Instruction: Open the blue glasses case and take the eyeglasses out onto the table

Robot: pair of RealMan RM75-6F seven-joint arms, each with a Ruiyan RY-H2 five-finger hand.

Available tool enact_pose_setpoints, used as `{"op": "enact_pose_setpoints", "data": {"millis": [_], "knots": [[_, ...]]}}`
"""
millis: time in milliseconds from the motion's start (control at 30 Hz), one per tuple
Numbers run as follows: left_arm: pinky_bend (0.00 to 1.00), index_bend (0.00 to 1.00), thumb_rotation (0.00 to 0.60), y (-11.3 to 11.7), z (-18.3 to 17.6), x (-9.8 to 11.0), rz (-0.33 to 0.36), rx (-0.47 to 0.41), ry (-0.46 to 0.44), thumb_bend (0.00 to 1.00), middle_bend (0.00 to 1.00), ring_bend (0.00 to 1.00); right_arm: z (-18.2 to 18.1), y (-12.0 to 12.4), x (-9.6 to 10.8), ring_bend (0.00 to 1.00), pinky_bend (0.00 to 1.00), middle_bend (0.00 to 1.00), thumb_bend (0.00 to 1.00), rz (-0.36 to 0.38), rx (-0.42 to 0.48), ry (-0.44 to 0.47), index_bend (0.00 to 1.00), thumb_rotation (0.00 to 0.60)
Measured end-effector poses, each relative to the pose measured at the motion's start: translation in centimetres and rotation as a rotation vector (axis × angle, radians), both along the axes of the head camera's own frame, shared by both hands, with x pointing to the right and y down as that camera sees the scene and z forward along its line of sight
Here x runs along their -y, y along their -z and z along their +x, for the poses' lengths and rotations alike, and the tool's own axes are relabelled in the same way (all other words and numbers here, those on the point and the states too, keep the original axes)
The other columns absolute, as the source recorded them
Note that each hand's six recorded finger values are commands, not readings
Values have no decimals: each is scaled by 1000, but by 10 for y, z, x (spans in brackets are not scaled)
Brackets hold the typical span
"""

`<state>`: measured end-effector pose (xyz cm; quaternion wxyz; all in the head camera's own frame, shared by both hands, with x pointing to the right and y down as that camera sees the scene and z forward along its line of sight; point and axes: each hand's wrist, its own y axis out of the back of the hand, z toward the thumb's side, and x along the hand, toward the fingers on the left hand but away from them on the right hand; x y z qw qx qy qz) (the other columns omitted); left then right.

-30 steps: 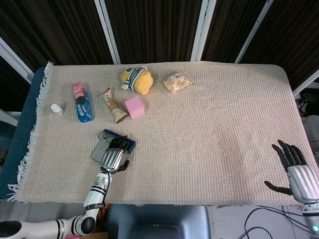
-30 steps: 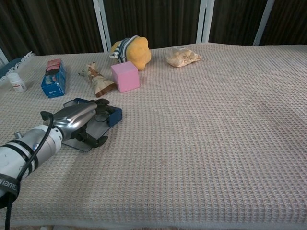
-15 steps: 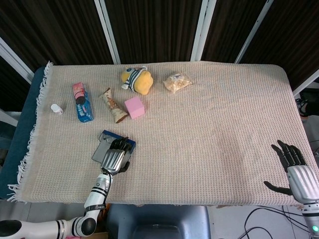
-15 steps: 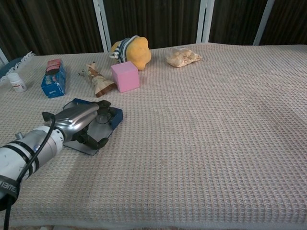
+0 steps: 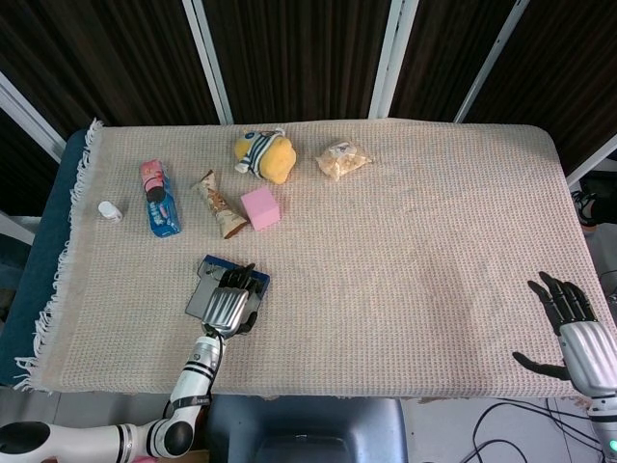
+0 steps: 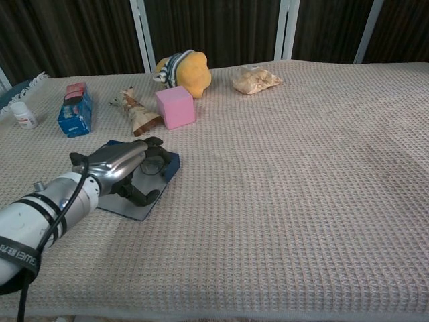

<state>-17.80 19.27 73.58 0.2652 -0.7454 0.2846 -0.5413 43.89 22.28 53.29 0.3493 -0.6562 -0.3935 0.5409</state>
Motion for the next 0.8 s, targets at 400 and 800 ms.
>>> {"op": "enact_pose_setpoints", "data": {"millis": [400, 800], "knots": [[48, 186, 600, -5, 17, 16, 16, 5, 9, 372, 0, 0, 1, 2, 1, 0, 0, 0, 203, 2, 6, -4, 0, 600], [51, 171, 600, -7, 23, 33, 37, 17, 33, 388, 0, 0, 5, 3, 2, 0, 0, 0, 203, 4, 8, -14, 0, 600]]}}
